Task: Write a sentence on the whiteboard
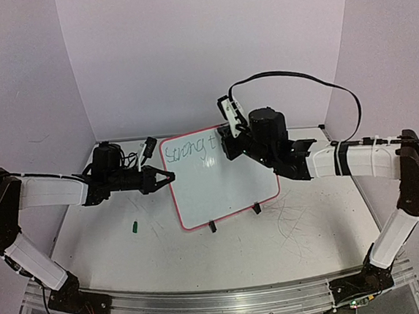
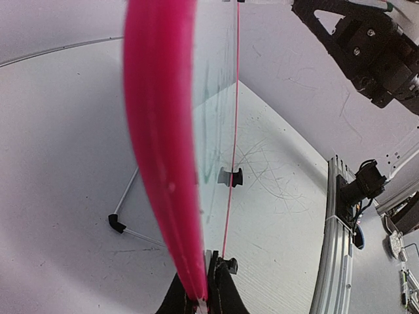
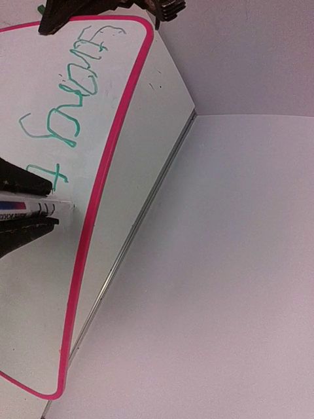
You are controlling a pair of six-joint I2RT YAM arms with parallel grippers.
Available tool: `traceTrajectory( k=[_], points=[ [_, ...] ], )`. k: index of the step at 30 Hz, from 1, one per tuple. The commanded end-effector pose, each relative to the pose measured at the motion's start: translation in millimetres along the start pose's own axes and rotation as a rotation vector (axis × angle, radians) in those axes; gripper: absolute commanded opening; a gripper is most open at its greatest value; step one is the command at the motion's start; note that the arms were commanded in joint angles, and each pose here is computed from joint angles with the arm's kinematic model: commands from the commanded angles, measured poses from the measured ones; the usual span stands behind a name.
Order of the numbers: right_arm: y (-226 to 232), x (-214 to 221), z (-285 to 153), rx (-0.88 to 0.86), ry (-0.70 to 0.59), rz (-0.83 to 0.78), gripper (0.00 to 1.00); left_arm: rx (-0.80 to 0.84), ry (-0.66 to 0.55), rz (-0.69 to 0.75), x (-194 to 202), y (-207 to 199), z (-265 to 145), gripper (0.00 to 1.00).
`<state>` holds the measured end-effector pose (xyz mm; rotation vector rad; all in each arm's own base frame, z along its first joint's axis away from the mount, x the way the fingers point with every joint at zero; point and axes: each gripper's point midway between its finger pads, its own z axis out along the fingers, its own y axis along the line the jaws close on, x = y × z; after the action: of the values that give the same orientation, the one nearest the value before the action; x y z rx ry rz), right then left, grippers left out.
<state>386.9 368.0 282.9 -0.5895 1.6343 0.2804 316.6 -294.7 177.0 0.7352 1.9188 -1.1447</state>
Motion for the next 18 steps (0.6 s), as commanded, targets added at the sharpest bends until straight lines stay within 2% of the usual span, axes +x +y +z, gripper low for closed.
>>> traceTrajectory(
  k=[1,18],
  points=[
    [-7,-14,4,0.034,-0.037,0.033,0.0,-0.156,-0.021,0.095,-12,30,0,0.0],
    [-4,15,-1,0.02,0.041,0.045,0.0,-0.155,-0.021,0.094,-12,30,0,0.0]
  ],
)
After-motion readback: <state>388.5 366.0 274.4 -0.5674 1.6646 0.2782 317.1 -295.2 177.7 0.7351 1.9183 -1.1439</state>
